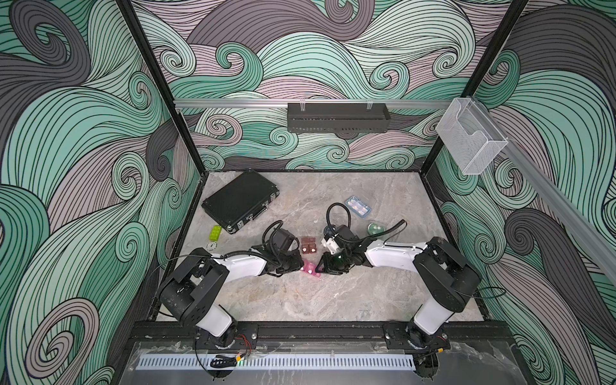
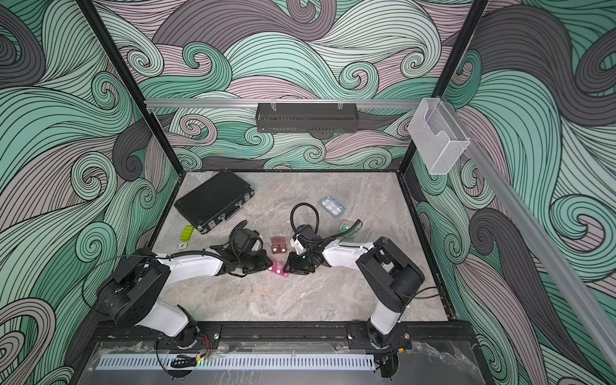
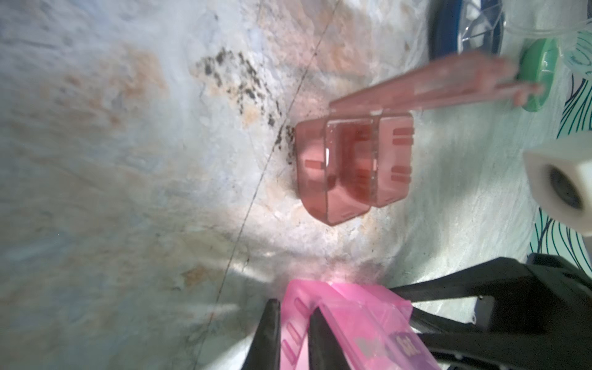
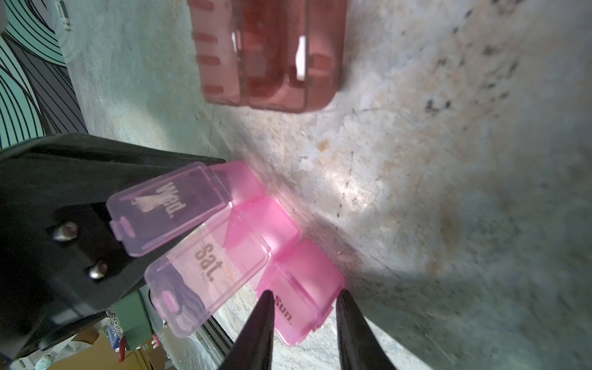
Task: Close pillboxes
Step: Close the lid on the pillbox.
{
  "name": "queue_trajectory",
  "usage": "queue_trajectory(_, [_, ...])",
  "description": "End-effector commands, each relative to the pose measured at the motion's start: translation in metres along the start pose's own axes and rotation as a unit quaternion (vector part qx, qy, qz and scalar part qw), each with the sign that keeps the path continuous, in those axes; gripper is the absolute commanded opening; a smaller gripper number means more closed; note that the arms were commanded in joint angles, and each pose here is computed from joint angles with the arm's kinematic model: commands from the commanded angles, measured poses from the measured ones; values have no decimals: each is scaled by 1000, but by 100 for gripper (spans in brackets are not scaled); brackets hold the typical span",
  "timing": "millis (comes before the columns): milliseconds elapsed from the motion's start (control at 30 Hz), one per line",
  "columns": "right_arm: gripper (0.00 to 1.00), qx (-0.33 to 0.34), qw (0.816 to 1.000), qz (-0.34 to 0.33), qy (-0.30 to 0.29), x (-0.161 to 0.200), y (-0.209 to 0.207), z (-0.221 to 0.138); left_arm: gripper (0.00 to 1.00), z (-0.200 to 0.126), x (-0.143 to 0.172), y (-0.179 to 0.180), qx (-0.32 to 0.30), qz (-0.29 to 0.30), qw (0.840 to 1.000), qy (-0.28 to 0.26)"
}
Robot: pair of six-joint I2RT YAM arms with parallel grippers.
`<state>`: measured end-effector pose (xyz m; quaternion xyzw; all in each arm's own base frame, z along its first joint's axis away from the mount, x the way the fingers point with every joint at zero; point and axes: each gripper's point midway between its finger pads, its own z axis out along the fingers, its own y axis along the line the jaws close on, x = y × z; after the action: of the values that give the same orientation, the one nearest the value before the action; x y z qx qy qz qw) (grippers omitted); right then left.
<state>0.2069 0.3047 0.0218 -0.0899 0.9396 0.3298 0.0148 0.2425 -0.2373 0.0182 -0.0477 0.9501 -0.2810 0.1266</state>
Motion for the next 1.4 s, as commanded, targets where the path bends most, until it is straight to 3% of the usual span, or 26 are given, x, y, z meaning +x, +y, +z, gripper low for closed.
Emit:
queue_trajectory(0, [31,47,998,-1,33,20,-24,20,15,8,13,6,-8,-14,1000,14])
queue_trajectory(1000, [28,82,995,8,57,30,-43,38,14,22,33,13,-7,-41,999,22])
queue_trajectory(1167, [42,58,998,-1,34,20,-22,20,14,14,29,9,-11,-28,999,16])
queue_trajectory(1367, [44,23,999,-23,1,3,7,-23,14,1,21,1,-13,-13,1000,3])
